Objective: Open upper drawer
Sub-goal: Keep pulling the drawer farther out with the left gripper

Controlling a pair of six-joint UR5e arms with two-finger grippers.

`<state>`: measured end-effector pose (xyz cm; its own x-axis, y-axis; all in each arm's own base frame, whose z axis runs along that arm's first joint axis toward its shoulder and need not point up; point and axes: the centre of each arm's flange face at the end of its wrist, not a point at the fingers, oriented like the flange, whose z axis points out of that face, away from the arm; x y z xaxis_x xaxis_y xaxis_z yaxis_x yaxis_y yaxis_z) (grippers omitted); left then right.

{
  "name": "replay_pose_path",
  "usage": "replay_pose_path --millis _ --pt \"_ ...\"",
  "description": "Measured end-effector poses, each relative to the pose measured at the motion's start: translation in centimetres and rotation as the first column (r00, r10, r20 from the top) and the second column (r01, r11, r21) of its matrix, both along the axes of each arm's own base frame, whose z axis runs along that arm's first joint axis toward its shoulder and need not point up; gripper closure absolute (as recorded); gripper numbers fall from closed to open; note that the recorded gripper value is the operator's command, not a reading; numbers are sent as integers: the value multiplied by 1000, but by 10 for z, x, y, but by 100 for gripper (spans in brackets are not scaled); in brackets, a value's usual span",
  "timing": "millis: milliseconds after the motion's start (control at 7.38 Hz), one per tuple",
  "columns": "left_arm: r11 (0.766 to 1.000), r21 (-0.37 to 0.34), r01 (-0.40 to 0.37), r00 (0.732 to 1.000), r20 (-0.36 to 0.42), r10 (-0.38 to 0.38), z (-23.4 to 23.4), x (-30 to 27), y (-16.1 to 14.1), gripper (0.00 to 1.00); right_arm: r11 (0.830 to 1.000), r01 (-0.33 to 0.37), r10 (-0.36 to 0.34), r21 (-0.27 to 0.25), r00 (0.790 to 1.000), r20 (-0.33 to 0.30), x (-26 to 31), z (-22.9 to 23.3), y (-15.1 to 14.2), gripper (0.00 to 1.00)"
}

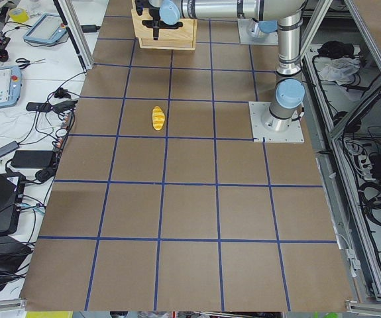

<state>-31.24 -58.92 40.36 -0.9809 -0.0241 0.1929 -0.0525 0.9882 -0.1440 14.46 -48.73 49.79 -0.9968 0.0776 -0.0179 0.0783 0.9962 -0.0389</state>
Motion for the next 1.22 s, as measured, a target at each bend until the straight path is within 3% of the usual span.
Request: replay_pose_path --millis 1219 --pt "998 -32 55 996 73 -53 5 14 -4 0 1000 0 0 0 1000 0 0 0 0 0"
